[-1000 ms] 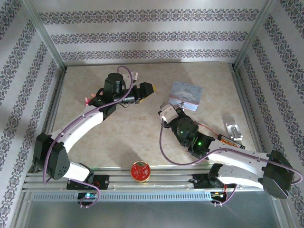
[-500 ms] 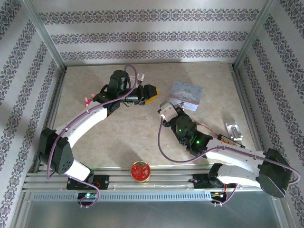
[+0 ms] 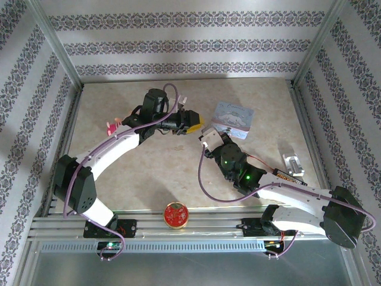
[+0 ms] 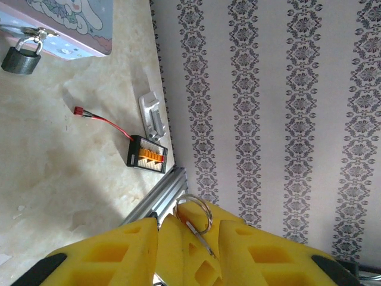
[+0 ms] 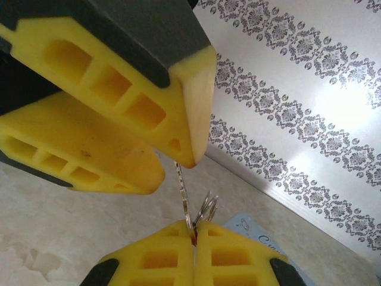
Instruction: Unlock a padlock with a key
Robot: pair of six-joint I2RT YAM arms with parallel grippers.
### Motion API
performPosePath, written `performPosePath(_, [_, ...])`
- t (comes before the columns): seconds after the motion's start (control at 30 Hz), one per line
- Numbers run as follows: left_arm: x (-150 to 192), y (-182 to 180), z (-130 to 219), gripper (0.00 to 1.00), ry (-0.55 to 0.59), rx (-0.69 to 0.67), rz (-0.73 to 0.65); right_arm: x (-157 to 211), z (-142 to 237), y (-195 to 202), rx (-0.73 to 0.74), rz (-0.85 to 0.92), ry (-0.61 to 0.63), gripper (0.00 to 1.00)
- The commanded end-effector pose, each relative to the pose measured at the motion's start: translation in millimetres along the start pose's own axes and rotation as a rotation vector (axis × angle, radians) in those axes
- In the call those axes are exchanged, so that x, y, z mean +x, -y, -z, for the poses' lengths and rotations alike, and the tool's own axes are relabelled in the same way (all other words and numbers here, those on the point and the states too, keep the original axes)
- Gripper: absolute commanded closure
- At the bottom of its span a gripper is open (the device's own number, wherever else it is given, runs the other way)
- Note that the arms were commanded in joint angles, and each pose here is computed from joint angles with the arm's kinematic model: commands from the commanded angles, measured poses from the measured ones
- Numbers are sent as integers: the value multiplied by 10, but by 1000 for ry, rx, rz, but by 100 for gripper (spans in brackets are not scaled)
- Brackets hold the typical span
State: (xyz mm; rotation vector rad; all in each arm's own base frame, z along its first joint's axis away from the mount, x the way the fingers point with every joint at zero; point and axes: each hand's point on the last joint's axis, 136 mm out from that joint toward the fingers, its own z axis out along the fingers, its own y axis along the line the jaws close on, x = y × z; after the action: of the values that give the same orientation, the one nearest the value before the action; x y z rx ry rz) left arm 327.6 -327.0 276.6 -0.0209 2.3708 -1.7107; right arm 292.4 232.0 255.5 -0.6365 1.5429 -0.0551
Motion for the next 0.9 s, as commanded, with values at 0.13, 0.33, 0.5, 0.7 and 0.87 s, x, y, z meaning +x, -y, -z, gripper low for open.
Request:
performPosePath(0.13, [1,140,-79,79,-19,51,-14,-90,-16,37,1,-39,19,100])
performPosePath(0.33, [-29,138,-117,86,-20,67,-3,-69,-29,22,-3,-44,14,100])
performPosePath(0.5, [-54,181,-114,100,-14,74,-16,-68,-37,12,-5,-41,12,100])
performPosePath(0.7, [-84,188,-57,100,8,35,-87,-49,-31,13,-8,-55,4,94])
performPosePath(0.87, [-46,129,170,100,-21,-166,-333,46,44,-36,-91,-126,-47,53])
